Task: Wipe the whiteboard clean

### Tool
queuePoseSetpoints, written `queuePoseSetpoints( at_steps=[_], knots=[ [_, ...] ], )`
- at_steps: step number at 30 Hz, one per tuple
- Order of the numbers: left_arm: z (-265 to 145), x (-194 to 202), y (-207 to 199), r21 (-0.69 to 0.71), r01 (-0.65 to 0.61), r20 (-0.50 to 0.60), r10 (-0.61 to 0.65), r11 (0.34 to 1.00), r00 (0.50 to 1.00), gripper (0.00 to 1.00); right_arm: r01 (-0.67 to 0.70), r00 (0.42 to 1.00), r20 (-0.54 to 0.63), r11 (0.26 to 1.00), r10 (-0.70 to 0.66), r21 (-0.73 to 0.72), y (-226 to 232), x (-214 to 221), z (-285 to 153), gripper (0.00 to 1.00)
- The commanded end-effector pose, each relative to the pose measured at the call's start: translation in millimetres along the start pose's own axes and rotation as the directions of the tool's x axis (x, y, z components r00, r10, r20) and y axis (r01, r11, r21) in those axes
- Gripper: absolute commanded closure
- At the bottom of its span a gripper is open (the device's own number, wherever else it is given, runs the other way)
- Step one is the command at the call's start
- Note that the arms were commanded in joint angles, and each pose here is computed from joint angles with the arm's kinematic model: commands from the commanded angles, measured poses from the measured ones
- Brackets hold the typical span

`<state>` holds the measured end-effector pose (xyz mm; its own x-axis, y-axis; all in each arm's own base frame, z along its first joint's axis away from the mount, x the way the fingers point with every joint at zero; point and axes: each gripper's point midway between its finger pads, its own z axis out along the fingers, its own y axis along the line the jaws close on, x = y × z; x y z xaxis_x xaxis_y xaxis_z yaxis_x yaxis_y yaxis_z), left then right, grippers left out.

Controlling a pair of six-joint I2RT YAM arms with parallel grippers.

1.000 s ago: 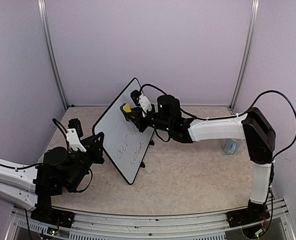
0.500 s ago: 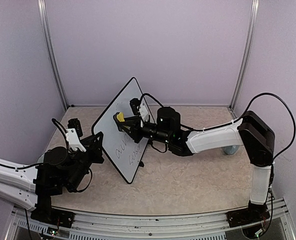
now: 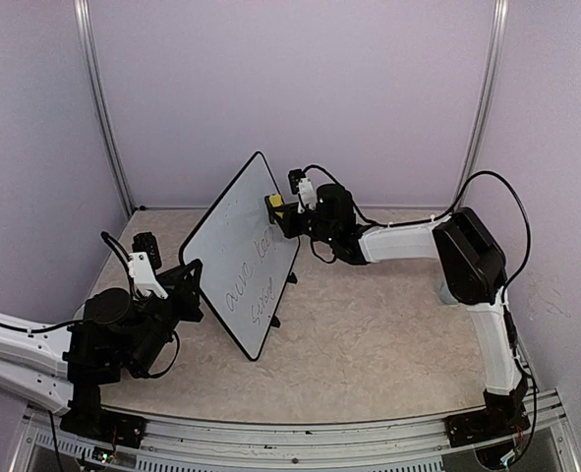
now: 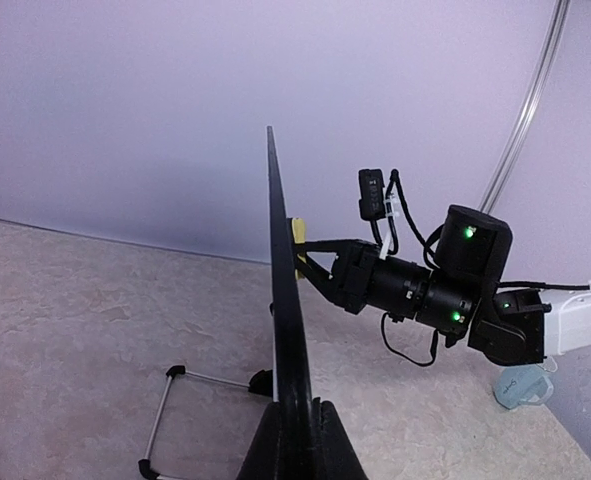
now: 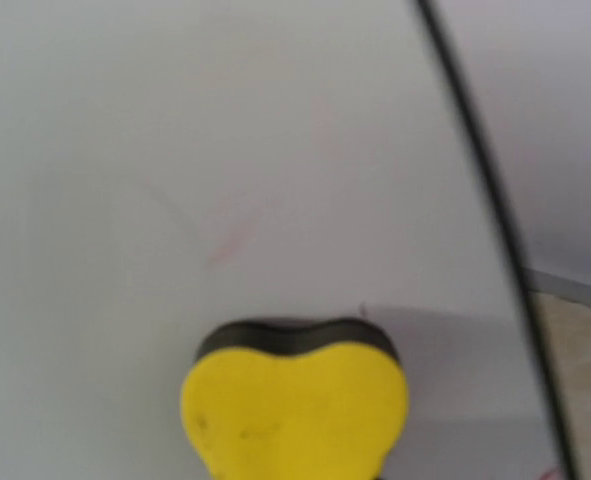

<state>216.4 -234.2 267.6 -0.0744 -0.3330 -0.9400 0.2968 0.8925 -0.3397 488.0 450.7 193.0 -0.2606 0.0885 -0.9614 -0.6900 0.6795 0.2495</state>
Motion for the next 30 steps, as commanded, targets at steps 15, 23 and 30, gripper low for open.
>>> queuePoseSetpoints(
  at_steps=[15,23,30],
  knots=[
    [-9,12,-36,0.187,-0.075,-0.058,0.087,0.980,0.995,1.00,0.165,0.986,-0.012,0.975,-0.168,-0.147,58,-44,5,1.00],
    [-9,15,-36,0.188,-0.068,-0.062,0.081,0.980,0.995,1.00,0.212,0.977,0.063,0.970,-0.206,-0.121,85,-84,-6,1.00],
    [-10,11,-37,0.195,-0.052,-0.058,0.064,0.979,0.996,1.00,0.070,0.994,-0.086,0.998,-0.069,0.009,-2,-26,27,1.00]
  ],
)
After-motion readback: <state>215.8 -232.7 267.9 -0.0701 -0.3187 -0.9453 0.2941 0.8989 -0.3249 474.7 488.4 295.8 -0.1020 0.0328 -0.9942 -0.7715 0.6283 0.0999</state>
